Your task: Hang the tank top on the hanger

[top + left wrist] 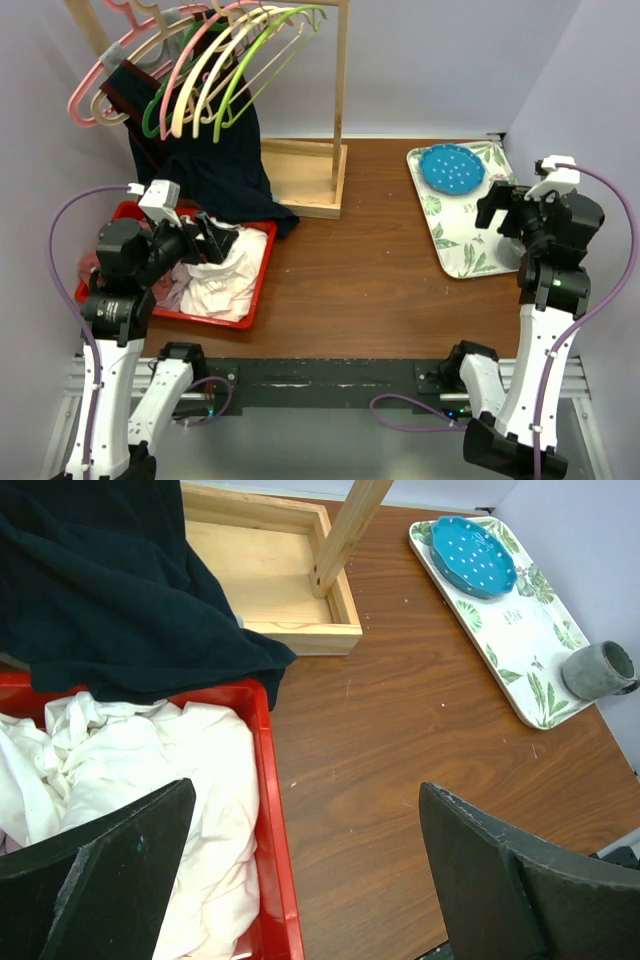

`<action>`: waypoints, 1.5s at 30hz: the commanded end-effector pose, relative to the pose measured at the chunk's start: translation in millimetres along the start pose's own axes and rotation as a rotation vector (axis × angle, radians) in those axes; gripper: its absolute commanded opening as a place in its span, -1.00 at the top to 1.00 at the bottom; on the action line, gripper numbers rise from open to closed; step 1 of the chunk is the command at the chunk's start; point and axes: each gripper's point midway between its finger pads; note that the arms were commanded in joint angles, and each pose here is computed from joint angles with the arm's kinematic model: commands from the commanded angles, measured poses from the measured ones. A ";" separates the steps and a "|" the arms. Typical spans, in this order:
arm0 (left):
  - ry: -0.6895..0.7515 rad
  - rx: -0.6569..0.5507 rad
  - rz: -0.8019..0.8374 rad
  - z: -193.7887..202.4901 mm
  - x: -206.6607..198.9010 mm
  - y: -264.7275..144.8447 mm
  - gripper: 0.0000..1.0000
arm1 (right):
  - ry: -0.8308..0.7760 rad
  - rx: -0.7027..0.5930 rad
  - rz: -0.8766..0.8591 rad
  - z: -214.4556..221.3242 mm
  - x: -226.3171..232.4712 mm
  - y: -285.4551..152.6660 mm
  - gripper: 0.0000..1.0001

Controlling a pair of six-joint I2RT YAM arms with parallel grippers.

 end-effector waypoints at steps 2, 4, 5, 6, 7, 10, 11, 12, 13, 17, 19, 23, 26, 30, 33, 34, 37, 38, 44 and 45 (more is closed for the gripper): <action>0.026 -0.010 0.001 0.2 0.9 1.3 -1.00 | -0.002 -0.010 -0.097 -2.5 17.4 -2.3 -0.97; 0.025 -0.005 -0.007 4.4 3.6 3.0 -1.00 | -0.017 0.013 -0.184 5.2 29.9 -0.1 -0.97; 0.026 -0.009 -0.022 5.3 6.5 3.4 -1.00 | -0.040 0.024 -0.232 9.1 36.4 0.0 -0.97; 0.027 -0.013 -0.033 5.8 9.1 4.8 -1.00 | -0.091 0.035 -0.306 14.9 45.9 -1.7 -0.97; 0.021 -0.004 -0.043 11.6 12.5 7.5 -1.00 | -0.117 0.062 -0.384 27.1 54.9 -1.4 -0.97; 0.002 0.001 -0.084 23.3 23.8 15.3 -1.00 | -0.231 0.136 -0.761 70.4 95.1 -18.4 -0.97; -0.004 0.000 -0.095 26.5 26.7 17.3 -1.00 | -0.199 0.157 -0.854 79.7 103.5 -19.5 -0.97; -0.028 -0.012 -0.124 27.2 32.5 20.5 -1.00 | -0.180 0.168 -0.872 85.3 103.4 -13.9 -0.97; -0.054 0.007 -0.149 39.2 39.5 25.8 -1.00 | -0.145 0.204 -0.883 98.6 101.3 -7.6 -0.97; -0.144 0.039 -0.232 63.1 60.2 42.9 -1.00 | -0.062 0.317 -0.887 128.2 90.7 17.0 -0.97; -0.197 0.054 -0.261 73.7 67.4 51.4 -0.99 | -0.047 0.354 -0.887 133.9 88.2 22.4 -0.97; -0.292 0.104 -0.377 97.4 92.2 67.8 -0.90 | -0.054 0.390 -0.854 143.5 81.5 25.7 -0.97; -0.362 0.141 -0.530 108.7 115.3 68.5 -0.61 | -0.081 0.408 -0.814 149.2 74.9 27.5 -0.97; -0.375 0.174 -0.629 109.9 129.1 64.5 -0.48 | -0.088 0.416 -0.799 150.1 72.6 28.3 -0.97; -0.348 0.174 -0.673 110.1 137.4 61.5 -0.39 | -0.085 0.418 -0.813 149.4 74.5 26.1 -0.97; -0.344 0.181 -0.687 112.6 140.1 61.4 -0.38 | -0.085 0.418 -0.817 148.9 75.0 25.9 -0.97; -0.333 0.218 -0.674 124.1 143.1 71.7 -0.33 | -0.082 0.421 -0.824 149.2 75.8 24.8 -0.97; -0.334 0.233 -0.647 127.4 140.3 76.8 -0.23 | -0.083 0.420 -0.826 148.6 76.2 24.3 -0.97; -0.290 0.247 -0.633 126.2 145.9 90.9 0.35 | -0.083 0.428 -0.828 151.0 75.9 23.5 -0.97; -0.288 0.238 -0.624 124.1 144.6 91.0 0.76 | -0.083 0.428 -0.828 151.0 76.0 23.1 -0.97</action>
Point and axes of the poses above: each gripper's point midway between its finger pads, its own y axis out along the fingers, its own x axis along the line the jaws close on, z = x × y, and after that the axes turned 8 degrees about y, right-handed
